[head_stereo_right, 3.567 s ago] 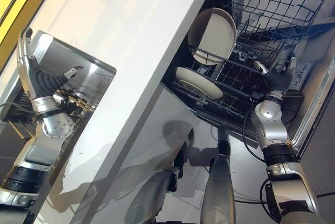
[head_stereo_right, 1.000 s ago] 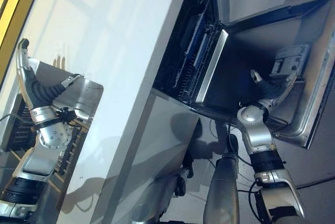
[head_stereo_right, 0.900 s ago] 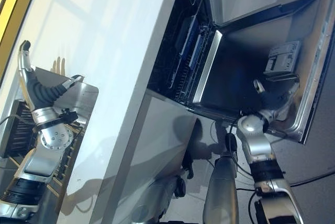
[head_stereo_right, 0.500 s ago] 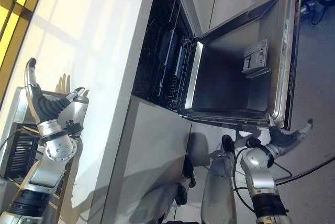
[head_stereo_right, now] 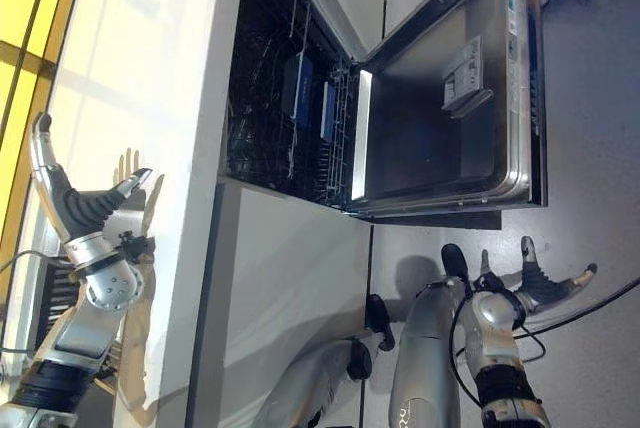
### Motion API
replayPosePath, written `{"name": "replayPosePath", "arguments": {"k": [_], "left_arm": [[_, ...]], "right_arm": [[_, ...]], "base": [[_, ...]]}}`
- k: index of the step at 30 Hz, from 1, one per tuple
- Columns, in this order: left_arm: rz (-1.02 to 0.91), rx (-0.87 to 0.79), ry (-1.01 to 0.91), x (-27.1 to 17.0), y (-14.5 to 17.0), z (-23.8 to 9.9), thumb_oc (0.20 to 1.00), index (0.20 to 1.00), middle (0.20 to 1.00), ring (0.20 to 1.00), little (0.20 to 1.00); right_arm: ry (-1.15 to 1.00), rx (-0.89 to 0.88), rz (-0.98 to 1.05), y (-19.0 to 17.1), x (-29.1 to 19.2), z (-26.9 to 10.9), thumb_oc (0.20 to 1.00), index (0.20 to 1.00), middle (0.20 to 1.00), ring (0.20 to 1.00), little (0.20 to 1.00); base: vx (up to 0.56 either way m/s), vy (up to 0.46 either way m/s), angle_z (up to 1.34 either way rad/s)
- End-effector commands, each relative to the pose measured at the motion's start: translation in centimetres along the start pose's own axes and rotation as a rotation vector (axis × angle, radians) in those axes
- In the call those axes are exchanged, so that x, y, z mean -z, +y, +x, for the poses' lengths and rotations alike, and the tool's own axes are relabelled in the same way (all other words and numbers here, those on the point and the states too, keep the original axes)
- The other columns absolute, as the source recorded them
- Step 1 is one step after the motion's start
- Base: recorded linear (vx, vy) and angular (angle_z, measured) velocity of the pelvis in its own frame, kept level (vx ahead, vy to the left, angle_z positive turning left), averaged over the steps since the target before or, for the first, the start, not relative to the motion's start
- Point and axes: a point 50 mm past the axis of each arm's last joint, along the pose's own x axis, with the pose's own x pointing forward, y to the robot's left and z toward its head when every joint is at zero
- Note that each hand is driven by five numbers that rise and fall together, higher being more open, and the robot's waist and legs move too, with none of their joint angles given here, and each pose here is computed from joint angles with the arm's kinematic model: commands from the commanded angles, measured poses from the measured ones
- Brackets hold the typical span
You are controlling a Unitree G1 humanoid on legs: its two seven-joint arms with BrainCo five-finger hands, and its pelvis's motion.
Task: Pick up plates and place into dishwasher.
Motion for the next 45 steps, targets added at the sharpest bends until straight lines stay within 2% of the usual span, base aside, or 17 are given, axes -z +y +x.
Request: {"name": "replayPosePath", "arguments": {"k": [1, 6, 9, 12, 14, 17, 21, 26, 36, 40, 45], "left_arm": [[-0.1, -0.013, -0.008, -1.5, -1.0, -0.1, 1.0, 1.0, 1.0, 1.0, 1.0], [-0.122, 0.01, -0.046, -2.5, -1.7, 0.6, 1.0, 1.0, 1.0, 1.0, 1.0], [-0.13, 0.038, -0.077, -3.2, -2.1, 1.0, 1.0, 1.0, 1.0, 1.0, 1.0], [-0.148, 0.049, -0.092, -3.7, -2.0, 1.5, 1.0, 1.0, 1.0, 1.0, 1.0], [-0.159, 0.059, -0.107, -4.0, -1.6, 2.0, 1.0, 1.0, 1.0, 1.0, 1.0], [-0.164, 0.052, -0.116, -4.1, -1.2, 2.6, 1.0, 1.0, 1.0, 1.0, 1.0], [-0.149, 0.046, -0.12, -4.2, -1.1, 3.9, 1.0, 1.0, 1.0, 1.0, 1.0], [-0.127, 0.035, -0.113, -3.8, -0.6, 5.0, 1.0, 1.0, 1.0, 1.0, 1.0], [-0.106, 0.048, -0.078, -2.6, 0.4, 4.7, 1.0, 1.0, 1.0, 1.0, 1.0], [-0.105, 0.053, -0.105, -2.7, 1.0, 4.3, 1.0, 1.0, 1.0, 1.0, 1.0], [-0.057, 0.079, -0.142, -2.8, 1.8, 5.4, 1.0, 1.0, 1.0, 1.0, 1.0]], "right_arm": [[-0.105, -0.085, 0.203, 2.5, -3.8, 1.3, 1.0, 1.0, 1.0, 1.0, 1.0], [-0.098, -0.2, 0.309, 6.2, -6.4, 1.9, 1.0, 1.0, 1.0, 1.0, 1.0], [-0.086, -0.303, 0.386, 8.9, -9.5, 3.3, 1.0, 1.0, 1.0, 1.0, 1.0], [-0.052, -0.478, 0.456, 11.0, -11.9, 4.2, 1.0, 1.0, 1.0, 1.0, 1.0], [0.02, -0.695, 0.43, 13.2, -12.8, 4.0, 1.0, 1.0, 1.0, 1.0, 1.0], [-0.032, -0.916, 0.376, 14.9, -14.2, 2.6, 1.0, 1.0, 1.0, 1.0, 1.0], [-0.064, -1.251, 0.342, 17.0, -15.0, -1.4, 1.0, 1.0, 1.0, 1.0, 1.0], [-0.194, -1.514, 0.339, 17.9, -17.1, -6.4, 1.0, 1.0, 1.0, 1.0, 1.0], [-0.232, -1.708, 0.304, 17.2, -17.1, -11.2, 1.0, 1.0, 1.0, 1.0, 1.0], [-0.246, -1.724, 0.288, 16.5, -16.0, -12.1, 1.0, 1.0, 1.0, 1.0, 1.0], [-0.215, -1.75, 0.328, 16.4, -14.9, -13.4, 1.0, 1.0, 1.0, 1.0, 1.0]], "base": [[-0.03, -0.036, -0.17], [-0.05, -0.093, 0.09], [-0.02, -0.113, 0.02], [-0.01, -0.071, 0.13], [0.0, -0.053, 0.06], [0.0, -0.03, -0.07], [0.01, -0.02, -0.06], [0.03, 0.006, -0.06], [0.07, 0.044, 0.07], [0.05, -0.018, 0.45], [0.06, -0.149, 0.58]]}}
